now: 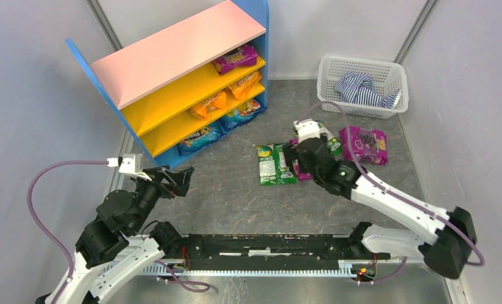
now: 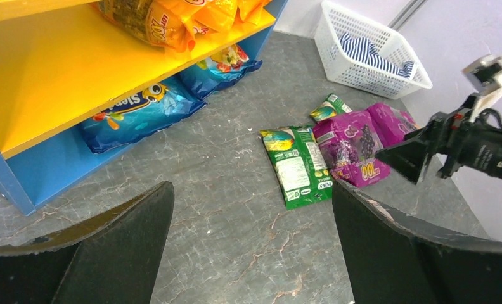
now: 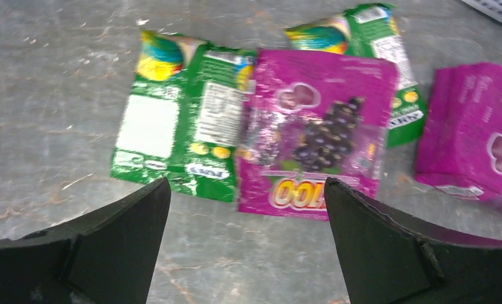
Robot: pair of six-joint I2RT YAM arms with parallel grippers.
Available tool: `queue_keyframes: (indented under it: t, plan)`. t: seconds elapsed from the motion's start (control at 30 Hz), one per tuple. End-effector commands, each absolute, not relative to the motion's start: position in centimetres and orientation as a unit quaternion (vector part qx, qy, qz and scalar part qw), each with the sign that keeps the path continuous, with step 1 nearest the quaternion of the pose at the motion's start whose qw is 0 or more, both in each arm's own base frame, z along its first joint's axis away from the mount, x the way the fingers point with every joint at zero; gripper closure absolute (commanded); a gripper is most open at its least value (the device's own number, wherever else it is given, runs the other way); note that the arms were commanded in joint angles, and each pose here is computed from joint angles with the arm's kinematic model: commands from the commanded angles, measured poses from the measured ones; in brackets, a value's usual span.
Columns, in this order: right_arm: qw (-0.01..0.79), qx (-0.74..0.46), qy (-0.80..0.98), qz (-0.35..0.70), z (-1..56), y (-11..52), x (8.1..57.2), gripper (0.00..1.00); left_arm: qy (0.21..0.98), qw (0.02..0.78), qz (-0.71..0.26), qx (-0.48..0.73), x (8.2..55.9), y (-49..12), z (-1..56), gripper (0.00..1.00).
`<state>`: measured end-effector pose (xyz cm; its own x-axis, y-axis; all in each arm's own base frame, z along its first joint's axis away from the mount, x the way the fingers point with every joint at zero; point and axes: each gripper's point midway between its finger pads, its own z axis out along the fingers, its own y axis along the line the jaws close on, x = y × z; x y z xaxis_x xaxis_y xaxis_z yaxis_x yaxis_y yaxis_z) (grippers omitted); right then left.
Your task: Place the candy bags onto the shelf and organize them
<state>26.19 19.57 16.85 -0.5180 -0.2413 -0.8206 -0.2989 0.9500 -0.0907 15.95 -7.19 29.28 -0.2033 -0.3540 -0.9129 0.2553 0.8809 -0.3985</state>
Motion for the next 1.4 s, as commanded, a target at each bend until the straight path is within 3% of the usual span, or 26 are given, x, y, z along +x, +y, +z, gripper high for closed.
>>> queue_keyframes:
  t: [0.0, 0.1, 0.2, 0.4, 0.53, 0.93, 1.37]
  plan:
    - [0.496, -0.091, 0.863, 0.027, 17.2, 14.3, 28.0, 0.02, 0.735, 0.632, -0.246, -0.021, 16.4, -8.0, 29.7, 0.00]
    - [0.491, -0.051, 0.867, 0.059, 17.3, 12.1, 30.0, 0.02, 0.737, 0.629, -0.245, -0.016, 16.5, -8.3, 29.5, 0.00]
    - [0.476, -0.009, 0.879, 0.021, 17.3, 8.4, 32.4, 0.02, 0.741, 0.626, -0.244, -0.012, 16.6, -8.5, 29.4, 0.00]
    - [0.385, 0.022, 0.890, -0.245, 17.9, -0.2, 35.3, 0.02, 0.739, 0.627, -0.245, -0.009, 16.6, -8.6, 29.4, 0.00]
    - [0.335, -0.002, 0.891, -0.307, 17.5, -1.5, 37.9, 0.02, 0.741, 0.626, -0.241, -0.011, 16.7, -8.6, 29.3, 0.00]
    - [0.210, -0.051, 0.903, -0.372, 10.7, -1.9, 41.3, 0.02, 0.742, 0.629, -0.231, -0.022, 16.9, -8.0, 29.3, 0.00]
    - [0.167, -0.051, 0.896, -0.407, 7.2, -3.4, 39.8, 0.04, 0.747, 0.625, -0.226, -0.020, 17.1, -8.2, 29.1, 0.00]
